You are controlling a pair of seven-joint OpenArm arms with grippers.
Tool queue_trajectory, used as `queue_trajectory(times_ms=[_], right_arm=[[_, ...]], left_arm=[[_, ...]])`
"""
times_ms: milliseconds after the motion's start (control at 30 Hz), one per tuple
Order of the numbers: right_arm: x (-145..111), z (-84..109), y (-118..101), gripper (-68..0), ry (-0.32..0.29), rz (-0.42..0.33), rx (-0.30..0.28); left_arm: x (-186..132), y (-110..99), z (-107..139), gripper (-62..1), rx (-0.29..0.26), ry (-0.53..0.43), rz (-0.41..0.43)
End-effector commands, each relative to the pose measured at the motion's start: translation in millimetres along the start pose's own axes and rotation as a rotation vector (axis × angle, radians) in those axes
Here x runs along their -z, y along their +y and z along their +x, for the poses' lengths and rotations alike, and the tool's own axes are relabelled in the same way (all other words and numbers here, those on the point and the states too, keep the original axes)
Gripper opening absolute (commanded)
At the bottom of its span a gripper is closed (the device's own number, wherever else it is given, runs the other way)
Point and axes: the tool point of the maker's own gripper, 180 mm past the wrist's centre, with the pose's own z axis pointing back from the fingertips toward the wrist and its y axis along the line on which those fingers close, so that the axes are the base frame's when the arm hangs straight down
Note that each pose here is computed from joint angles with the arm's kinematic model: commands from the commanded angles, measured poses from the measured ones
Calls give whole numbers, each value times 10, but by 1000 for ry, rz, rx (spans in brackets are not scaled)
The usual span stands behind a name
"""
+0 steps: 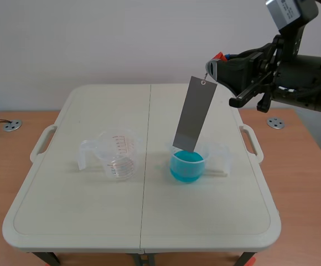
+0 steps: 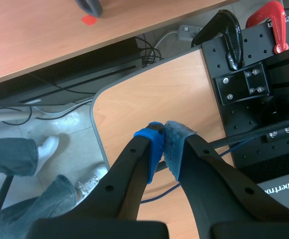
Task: Hold the metal plate by the orange handle, dip it into the blue solution, take it out and point at it, then put the plate back in the beaker on the left.
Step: 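Point at the plate with the left hand, then lower the plate into the blue solution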
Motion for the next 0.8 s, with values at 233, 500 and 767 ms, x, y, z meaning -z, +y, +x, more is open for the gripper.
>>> queue_trajectory(times_ms=[233,500,767], right_arm=[[117,-42,88,-662,-28,21,30],[159,-215,122,-662,0,26,39],[184,-433,128,-662,34,20,49]], left_arm=[[-19,25,32,-594,3,-10,6],[-14,28,4,-594,3,7,7],[-14,27,4,-594,4,8,7]])
